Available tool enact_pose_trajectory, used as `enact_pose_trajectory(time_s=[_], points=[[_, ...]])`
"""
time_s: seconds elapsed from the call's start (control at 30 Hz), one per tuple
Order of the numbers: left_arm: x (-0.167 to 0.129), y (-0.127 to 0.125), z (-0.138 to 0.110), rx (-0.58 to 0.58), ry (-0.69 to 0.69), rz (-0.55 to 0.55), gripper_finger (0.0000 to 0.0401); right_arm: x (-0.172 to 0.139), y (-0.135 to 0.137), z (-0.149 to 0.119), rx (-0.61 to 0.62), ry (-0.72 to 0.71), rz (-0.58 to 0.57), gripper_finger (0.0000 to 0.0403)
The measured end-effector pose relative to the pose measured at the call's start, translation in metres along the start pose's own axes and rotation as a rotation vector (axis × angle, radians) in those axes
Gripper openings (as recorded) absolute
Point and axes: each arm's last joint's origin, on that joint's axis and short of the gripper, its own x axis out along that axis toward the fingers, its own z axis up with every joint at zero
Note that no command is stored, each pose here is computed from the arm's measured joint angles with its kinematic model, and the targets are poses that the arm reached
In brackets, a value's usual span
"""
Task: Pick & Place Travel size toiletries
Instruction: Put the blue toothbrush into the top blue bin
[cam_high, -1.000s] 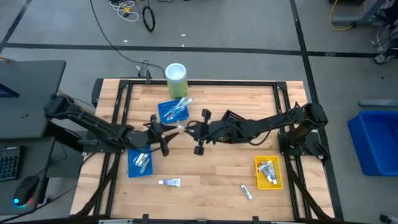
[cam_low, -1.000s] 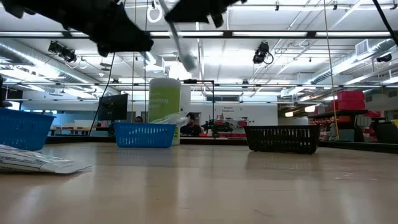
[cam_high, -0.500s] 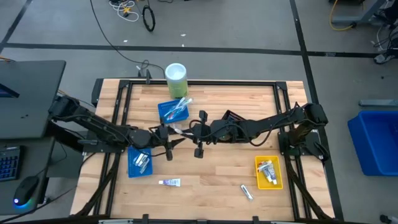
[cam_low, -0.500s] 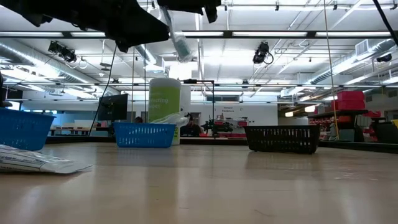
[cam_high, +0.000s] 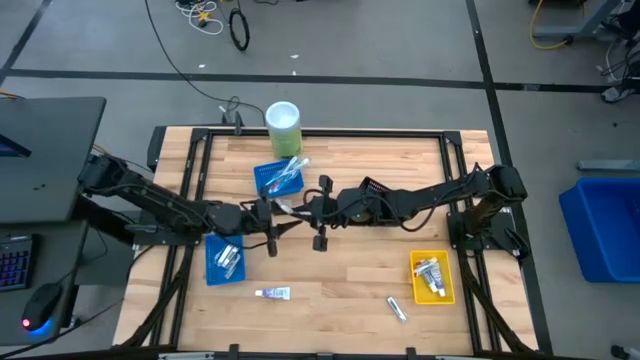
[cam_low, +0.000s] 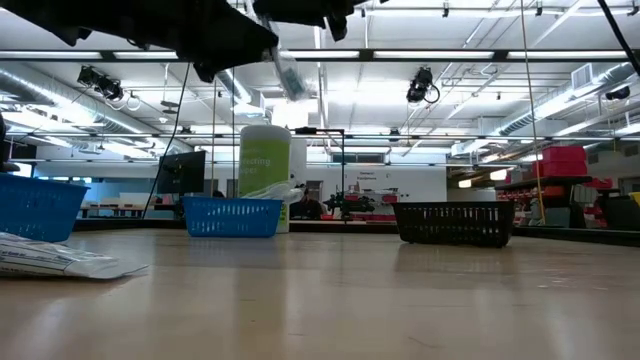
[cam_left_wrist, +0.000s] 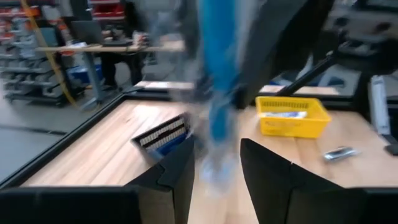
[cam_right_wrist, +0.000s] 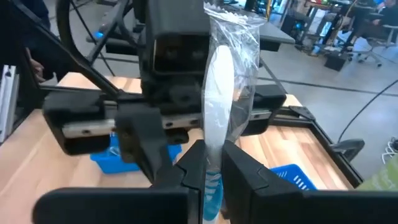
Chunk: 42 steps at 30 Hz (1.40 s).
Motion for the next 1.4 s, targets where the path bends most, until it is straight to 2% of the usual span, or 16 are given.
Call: enact_pose_trajectory(time_s=[0.13, 0.4, 0.63, 0.7, 0.8, 0.87, 0.93, 1.03, 1.23, 1.3, 1.4], points=[[0.001, 0.001, 0.003, 0.008, -0.027, -0.018, 0.0121, 0.001, -0.004, -0.001, 0.019, 0.004, 0.029, 0.004], [0.001, 0.001, 0.003, 0.002, -0.026, -0.02, 0.0034, 0.002, -0.01, -0.002, 0.014, 0.009, 0.018, 0.006], [0.001, 0.002, -0.003, 0.008, 0.031, 0.011, 0.0031, 0.003, -0.012, -0.007, -0.035, 0.059, 0.007, 0.0104], [0.001, 0.003, -0.006, 0.009, 0.061, 0.042, 0.0033, -0.001, -0.014, -0.007, -0.069, 0.09, -0.038, 0.0116], [0.0, 0.006, -0.012, 0.033, 0.107, 0.101, 0.0029, -0.013, -0.02, -0.005, -0.102, 0.163, -0.171, 0.0134], [0.001, 0.009, -0.012, 0.06, 0.133, 0.149, 0.0028, -0.025, -0.024, -0.004, -0.085, 0.223, -0.219, 0.0144], [0.005, 0.017, -0.005, 0.083, 0.19, 0.195, 0.0028, -0.035, -0.027, -0.005, -0.044, 0.28, -0.231, 0.0154], [0.015, 0.036, 0.014, 0.079, 0.351, 0.216, 0.003, -0.046, -0.029, -0.011, 0.006, 0.378, -0.247, 0.0165], [0.035, 0.086, 0.046, 0.118, 0.665, 0.268, 0.0038, -0.051, -0.03, -0.022, 0.036, 0.479, -0.262, 0.0171], [0.041, 0.104, 0.048, 0.109, 0.742, 0.265, 0.0035, -0.051, -0.03, -0.026, 0.04, 0.491, -0.265, 0.017], [0.051, 0.129, 0.035, 0.071, 0.848, 0.245, 0.0032, -0.052, -0.029, -0.03, 0.052, 0.511, -0.269, 0.017]])
